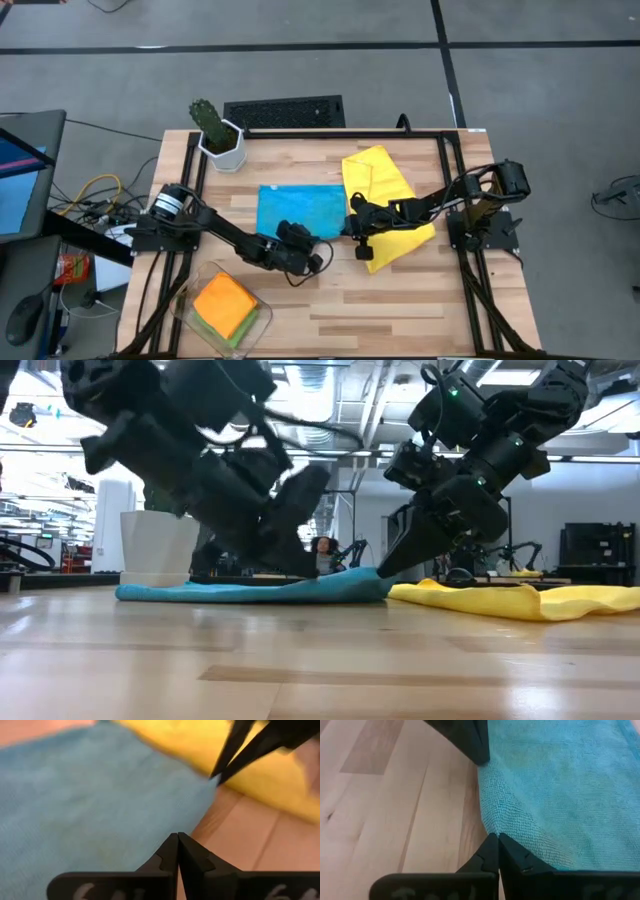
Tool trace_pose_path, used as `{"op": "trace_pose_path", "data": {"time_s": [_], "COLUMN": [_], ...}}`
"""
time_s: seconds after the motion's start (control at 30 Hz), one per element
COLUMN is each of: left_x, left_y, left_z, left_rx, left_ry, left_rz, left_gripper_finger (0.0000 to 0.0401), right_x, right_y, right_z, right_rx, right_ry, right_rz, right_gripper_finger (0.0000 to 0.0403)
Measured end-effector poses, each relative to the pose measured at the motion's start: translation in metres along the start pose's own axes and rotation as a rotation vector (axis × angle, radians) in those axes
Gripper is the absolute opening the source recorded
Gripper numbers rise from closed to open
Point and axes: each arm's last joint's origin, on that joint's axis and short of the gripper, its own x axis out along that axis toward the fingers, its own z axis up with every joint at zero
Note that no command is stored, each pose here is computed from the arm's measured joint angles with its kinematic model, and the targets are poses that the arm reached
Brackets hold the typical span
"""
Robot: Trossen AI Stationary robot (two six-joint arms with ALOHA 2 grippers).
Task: Fold microfiber towels
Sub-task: Fold the blue microfiber towel
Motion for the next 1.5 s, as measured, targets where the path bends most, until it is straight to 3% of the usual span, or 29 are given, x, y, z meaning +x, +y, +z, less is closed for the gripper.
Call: {"op": "trace_pose_path", "data": {"time_s": [0.37, 0.57, 0.67, 0.8, 0.9, 1.03, 1.33, 1.5], "left_x": [0.004, -0.009, -0.004, 0.014, 0.026, 0.036, 0.039, 0.03], "left_y": [0.004, 0.001, 0.007, 0.013, 0.008, 0.001, 0.003, 0.008], "left_z": [-0.009, 0.027, 0.032, 0.022, 0.012, 0.002, -0.002, 0.018], "left_rx": [0.007, 0.012, 0.03, -0.029, -0.095, -0.094, -0.042, -0.004], "left_ry": [0.083, -0.076, -0.087, -0.069, -0.065, -0.022, 0.025, 0.068], "left_rz": [-0.013, 0.021, 0.06, 0.068, -0.02, -0.157, -0.142, -0.13], "left_gripper_finger": [0.0, 0.0, 0.0, 0.0, 0.0, 0.0, 0.0, 0.0], "right_x": [0.0, 0.0, 0.0, 0.0, 0.0, 0.0, 0.0, 0.0], "right_y": [0.0, 0.0, 0.0, 0.0, 0.0, 0.0, 0.0, 0.0], "right_z": [0.0, 0.0, 0.0, -0.001, -0.002, -0.002, -0.002, -0.002], "right_rx": [0.0, -0.002, -0.002, -0.002, -0.002, 0.0, 0.005, 0.006], "right_ry": [0.0, 0.003, 0.003, 0.007, 0.019, 0.025, 0.025, 0.023], "right_rz": [0.0, 0.0, 0.0, 0.001, 0.002, 0.003, 0.006, 0.006], "right_gripper_finger": [0.0023, 0.0028, 0.0029, 0.0024, 0.0023, 0.0029, 0.0022, 0.0028]}}
